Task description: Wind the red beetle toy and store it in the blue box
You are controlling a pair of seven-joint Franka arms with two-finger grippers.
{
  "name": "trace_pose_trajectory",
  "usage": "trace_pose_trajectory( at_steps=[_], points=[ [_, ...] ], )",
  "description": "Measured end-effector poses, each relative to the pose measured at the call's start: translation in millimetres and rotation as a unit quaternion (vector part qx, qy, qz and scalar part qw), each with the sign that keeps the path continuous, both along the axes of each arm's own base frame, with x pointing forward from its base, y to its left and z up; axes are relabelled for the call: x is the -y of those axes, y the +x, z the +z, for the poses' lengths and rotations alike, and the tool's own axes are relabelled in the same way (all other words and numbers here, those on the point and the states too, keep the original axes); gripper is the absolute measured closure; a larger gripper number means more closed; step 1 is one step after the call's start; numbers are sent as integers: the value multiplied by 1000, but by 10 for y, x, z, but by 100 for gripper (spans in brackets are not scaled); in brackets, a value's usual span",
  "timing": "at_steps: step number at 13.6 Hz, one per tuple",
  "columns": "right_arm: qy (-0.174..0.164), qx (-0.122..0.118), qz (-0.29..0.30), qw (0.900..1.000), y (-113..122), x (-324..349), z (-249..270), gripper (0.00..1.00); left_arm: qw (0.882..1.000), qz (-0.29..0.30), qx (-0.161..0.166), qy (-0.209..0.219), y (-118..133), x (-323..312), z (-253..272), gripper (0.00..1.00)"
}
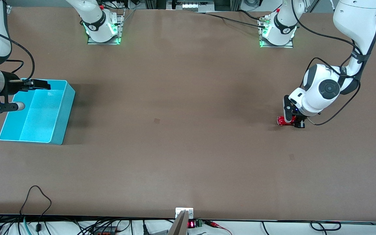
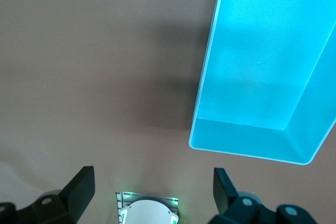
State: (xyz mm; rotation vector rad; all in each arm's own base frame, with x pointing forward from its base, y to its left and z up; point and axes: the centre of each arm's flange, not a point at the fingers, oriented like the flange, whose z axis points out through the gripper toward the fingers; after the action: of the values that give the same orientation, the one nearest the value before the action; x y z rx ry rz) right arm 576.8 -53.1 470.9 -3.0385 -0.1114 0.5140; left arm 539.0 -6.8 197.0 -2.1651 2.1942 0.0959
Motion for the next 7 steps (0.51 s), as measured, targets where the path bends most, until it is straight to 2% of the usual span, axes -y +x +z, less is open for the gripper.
trace_pose_trajectory(
  at_steps=[7],
  points=[
    [0,0,0,1000,0,0,1,0,1000,-1,-5,0,-22,-3,-33,58]
  ],
)
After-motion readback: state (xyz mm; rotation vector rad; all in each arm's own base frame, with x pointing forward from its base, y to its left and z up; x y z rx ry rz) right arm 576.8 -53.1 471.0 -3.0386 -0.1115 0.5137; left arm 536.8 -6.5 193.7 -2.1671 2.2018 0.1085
